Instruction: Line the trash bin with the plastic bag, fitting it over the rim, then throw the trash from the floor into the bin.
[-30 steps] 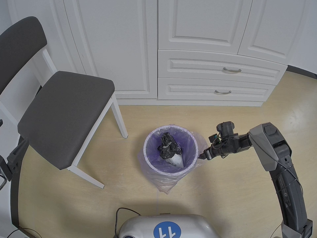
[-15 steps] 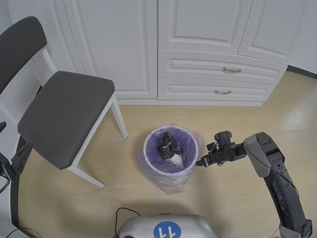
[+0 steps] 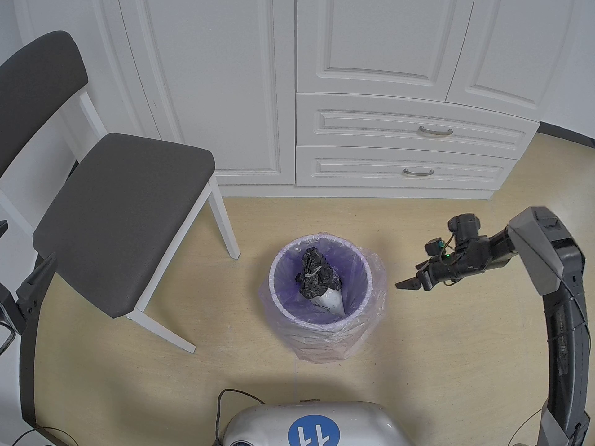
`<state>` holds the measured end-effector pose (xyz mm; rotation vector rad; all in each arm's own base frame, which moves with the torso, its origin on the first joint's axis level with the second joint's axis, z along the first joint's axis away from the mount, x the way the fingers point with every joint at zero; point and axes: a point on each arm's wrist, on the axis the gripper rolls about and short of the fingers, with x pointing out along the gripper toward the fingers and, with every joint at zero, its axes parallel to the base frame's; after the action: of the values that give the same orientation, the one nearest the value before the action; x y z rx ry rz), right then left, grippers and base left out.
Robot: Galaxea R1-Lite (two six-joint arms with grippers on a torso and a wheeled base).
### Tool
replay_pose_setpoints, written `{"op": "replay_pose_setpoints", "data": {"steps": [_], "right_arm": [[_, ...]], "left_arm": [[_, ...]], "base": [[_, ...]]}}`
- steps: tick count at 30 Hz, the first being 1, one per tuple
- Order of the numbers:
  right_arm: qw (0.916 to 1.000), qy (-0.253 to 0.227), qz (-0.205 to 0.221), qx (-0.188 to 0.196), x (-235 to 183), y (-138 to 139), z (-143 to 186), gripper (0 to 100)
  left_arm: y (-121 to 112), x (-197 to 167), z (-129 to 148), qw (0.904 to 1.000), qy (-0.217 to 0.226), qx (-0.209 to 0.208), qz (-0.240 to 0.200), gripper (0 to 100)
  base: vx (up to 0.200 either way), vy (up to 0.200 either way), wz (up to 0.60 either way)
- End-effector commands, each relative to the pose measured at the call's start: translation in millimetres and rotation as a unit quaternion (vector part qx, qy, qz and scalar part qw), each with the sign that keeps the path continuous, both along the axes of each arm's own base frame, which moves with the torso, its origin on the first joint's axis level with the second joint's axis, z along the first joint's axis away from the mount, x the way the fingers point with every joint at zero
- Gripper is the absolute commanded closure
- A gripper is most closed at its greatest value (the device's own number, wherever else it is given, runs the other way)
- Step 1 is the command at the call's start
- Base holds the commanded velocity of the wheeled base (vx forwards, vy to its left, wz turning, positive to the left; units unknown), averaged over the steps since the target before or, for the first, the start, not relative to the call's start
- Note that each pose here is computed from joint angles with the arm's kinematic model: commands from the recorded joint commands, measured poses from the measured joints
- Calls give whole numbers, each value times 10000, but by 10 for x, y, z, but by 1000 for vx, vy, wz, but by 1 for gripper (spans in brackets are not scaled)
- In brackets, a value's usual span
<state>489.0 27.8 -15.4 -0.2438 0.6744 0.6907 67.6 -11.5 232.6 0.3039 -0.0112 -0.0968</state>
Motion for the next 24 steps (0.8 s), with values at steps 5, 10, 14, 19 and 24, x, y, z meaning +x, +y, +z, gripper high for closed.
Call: {"op": "replay_pose_setpoints", "data": {"steps": [5, 10, 14, 19, 24], "right_arm": [[9911, 162, -1119, 700, 209, 243, 250, 0], [9913, 468, -1034, 669, 242, 475, -113, 0], [9906, 624, -1132, 455, 318, 588, -541, 0], [9868, 1007, -1266, 101, 256, 599, -841, 0], [9884, 961, -1170, -122, 224, 645, -1055, 0]], "left_arm": [[8, -28, 21, 9999, -123, -25, 17, 0], [4, -13, 14, 10000, -93, -18, 10, 0], [4, -13, 8, 10000, -79, -8, 10, 0], [3, -8, -2, 10000, -56, -3, 10, 0], [-1, 10, -14, 10000, -14, 37, 9, 0]], "base": [[0, 0, 0], [0, 0, 0], [0, 0, 0], [0, 0, 0], [0, 0, 0]]}}
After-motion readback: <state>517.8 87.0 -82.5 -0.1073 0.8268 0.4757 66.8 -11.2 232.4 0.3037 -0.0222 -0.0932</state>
